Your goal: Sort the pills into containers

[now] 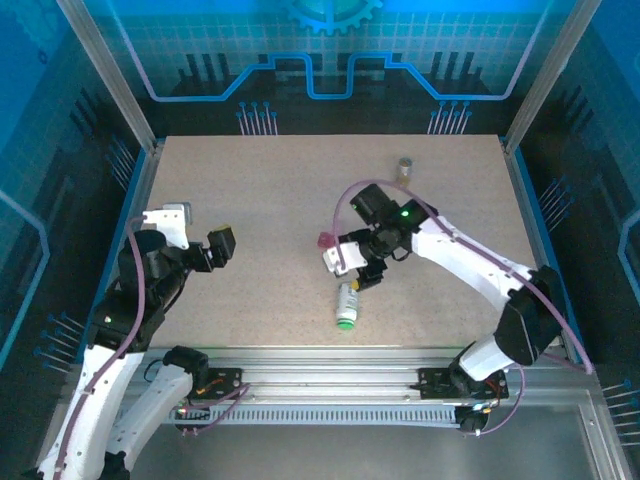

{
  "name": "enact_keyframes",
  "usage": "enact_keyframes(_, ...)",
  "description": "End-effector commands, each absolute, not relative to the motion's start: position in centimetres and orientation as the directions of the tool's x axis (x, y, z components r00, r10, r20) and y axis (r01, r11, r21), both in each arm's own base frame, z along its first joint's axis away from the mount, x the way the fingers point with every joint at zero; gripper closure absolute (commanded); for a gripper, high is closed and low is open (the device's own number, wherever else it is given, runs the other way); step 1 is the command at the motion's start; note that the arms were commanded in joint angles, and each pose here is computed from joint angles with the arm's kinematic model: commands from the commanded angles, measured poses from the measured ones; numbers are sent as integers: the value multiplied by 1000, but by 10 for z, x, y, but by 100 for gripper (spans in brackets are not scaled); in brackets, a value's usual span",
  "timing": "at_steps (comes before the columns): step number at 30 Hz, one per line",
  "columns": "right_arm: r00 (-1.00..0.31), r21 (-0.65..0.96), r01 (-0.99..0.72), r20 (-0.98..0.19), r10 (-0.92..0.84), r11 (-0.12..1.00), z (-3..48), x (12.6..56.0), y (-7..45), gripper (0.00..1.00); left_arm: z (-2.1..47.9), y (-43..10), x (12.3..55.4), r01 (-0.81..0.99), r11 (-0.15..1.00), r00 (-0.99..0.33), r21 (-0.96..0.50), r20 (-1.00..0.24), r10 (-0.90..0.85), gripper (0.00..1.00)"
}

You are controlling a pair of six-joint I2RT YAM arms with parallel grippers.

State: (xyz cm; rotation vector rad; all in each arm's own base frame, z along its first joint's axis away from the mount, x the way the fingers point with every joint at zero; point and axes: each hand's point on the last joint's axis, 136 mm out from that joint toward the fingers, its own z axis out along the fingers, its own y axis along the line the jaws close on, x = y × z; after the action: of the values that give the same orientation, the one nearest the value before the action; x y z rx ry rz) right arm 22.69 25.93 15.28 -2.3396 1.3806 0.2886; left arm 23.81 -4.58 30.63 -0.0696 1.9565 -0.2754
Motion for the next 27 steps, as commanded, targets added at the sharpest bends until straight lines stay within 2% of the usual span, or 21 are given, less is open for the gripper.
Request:
enact_keyframes(1, 746, -215, -665, -145, -650, -715, 117, 214, 245, 22, 309, -50, 229, 128, 967, -385, -219, -910, -155, 4)
enact_keyframes(5, 884, -261, -444, 29, -467, -857, 82, 211, 262, 22, 303, -58, 227, 166, 953, -382, -253, -907, -175, 4)
enact_keyframes(7, 919, -236, -362, 73, -388, -902, 70, 204, 266, 23, 300, -61, 227, 181, 948, -390, -263, -904, -176, 3)
enact_keyframes(14, 968, -135, -208, 110, -224, -969, 41, 190, 267, 27, 300, -69, 226, 220, 935, -388, -277, -904, -177, 3)
enact_keyframes(18, 976, -93, -184, 104, -194, -978, 32, 188, 267, 31, 300, -69, 226, 224, 934, -385, -278, -906, -177, 3)
enact_keyframes(25, 983, -79, -167, 61, -172, -983, 23, 172, 273, 52, 299, -72, 226, 234, 929, -392, -287, -902, -180, 3)
enact_keyframes(27, 980, -81, -187, 50, -191, -979, 25, 171, 273, 55, 299, -72, 226, 234, 929, -393, -287, -902, -180, 3)
